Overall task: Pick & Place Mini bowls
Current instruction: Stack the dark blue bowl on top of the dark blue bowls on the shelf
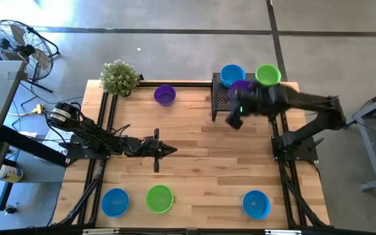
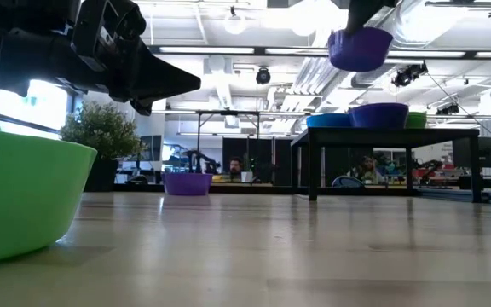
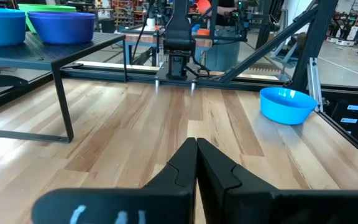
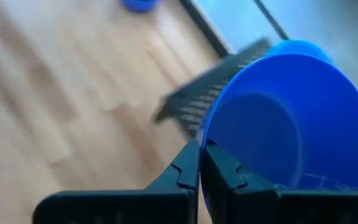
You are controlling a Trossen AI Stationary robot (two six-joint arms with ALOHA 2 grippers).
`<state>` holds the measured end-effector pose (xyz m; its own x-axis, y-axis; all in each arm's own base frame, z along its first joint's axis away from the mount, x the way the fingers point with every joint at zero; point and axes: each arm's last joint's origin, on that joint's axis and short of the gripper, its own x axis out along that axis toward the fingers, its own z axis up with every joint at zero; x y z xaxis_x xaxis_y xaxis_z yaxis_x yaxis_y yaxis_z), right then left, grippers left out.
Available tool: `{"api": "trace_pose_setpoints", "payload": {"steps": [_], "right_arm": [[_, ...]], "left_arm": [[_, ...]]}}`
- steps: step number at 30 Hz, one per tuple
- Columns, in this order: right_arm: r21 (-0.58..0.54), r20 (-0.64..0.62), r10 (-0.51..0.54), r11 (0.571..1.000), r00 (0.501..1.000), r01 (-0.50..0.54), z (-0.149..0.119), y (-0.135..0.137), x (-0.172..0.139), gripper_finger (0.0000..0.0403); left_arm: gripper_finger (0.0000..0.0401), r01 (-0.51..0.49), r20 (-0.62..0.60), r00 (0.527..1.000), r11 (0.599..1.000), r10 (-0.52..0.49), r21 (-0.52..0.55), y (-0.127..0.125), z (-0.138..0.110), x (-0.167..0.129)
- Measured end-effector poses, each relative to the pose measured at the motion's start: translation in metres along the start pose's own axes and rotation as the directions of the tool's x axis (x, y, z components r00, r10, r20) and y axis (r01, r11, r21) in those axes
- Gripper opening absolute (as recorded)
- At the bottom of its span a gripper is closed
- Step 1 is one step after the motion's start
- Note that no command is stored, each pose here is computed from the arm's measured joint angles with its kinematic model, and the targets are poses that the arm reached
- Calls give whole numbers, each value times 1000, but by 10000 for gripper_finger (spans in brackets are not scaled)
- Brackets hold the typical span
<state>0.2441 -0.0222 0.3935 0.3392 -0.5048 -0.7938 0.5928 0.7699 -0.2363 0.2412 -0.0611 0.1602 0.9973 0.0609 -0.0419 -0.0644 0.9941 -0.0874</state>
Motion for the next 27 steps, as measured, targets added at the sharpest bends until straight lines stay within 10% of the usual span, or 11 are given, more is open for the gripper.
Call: {"api": "trace_pose_setpoints", "payload": {"steps": [12,27], "right_arm": [[10,-222,-76,997,972,81,3,-75,60,4],[99,-279,18,995,960,11,-11,-90,96,22]], "left_arm": [[1,0,-1,1000,1000,0,0,0,0,0],[1,0,-5,1000,1000,0,2,0,-1,0]]}}
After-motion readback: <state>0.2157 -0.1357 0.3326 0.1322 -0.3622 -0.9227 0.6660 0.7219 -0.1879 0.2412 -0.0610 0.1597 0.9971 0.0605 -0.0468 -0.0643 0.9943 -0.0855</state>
